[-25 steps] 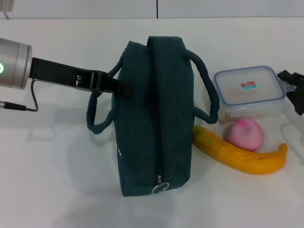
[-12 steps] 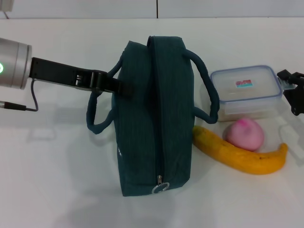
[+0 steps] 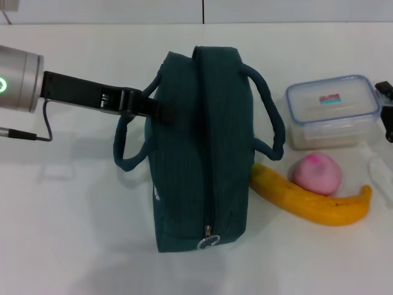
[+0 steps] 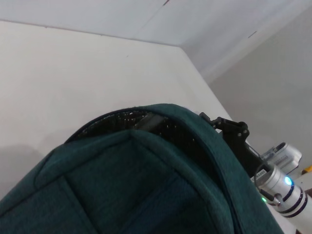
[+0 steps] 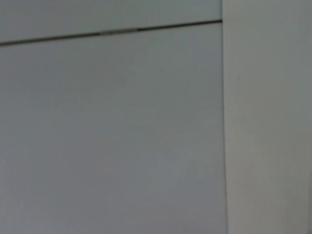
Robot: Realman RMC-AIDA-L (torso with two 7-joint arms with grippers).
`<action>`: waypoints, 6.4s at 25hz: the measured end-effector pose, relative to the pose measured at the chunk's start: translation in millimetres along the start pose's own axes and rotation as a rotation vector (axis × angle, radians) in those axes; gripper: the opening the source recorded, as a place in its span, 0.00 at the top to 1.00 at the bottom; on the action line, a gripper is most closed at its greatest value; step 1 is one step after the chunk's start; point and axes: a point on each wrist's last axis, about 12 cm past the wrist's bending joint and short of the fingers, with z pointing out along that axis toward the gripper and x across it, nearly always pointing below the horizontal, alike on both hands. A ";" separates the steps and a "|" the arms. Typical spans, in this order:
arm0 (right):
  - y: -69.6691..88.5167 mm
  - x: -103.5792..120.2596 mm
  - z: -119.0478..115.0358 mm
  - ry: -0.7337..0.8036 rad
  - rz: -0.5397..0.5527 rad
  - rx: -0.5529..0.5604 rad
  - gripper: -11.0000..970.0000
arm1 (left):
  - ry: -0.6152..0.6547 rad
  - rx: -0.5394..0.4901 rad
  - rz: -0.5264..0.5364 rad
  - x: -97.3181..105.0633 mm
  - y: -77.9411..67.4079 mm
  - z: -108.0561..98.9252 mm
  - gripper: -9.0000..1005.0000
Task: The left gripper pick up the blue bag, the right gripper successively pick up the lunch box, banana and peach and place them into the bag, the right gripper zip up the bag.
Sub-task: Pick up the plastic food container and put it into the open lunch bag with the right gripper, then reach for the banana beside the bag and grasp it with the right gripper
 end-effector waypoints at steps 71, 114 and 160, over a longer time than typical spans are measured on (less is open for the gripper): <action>82.1 71.2 92.4 0.389 -0.478 -0.384 0.89 | -0.063 0.022 0.161 -64.1 -15.8 40.2 0.95; 70.9 103.4 126.5 0.574 -0.708 -0.196 0.86 | -0.076 0.020 0.194 -71.7 -16.9 42.6 0.95; 59.0 0.7 -20.8 -0.027 -1.258 -0.493 0.22 | -0.145 -0.023 0.166 -65.7 1.1 28.7 0.95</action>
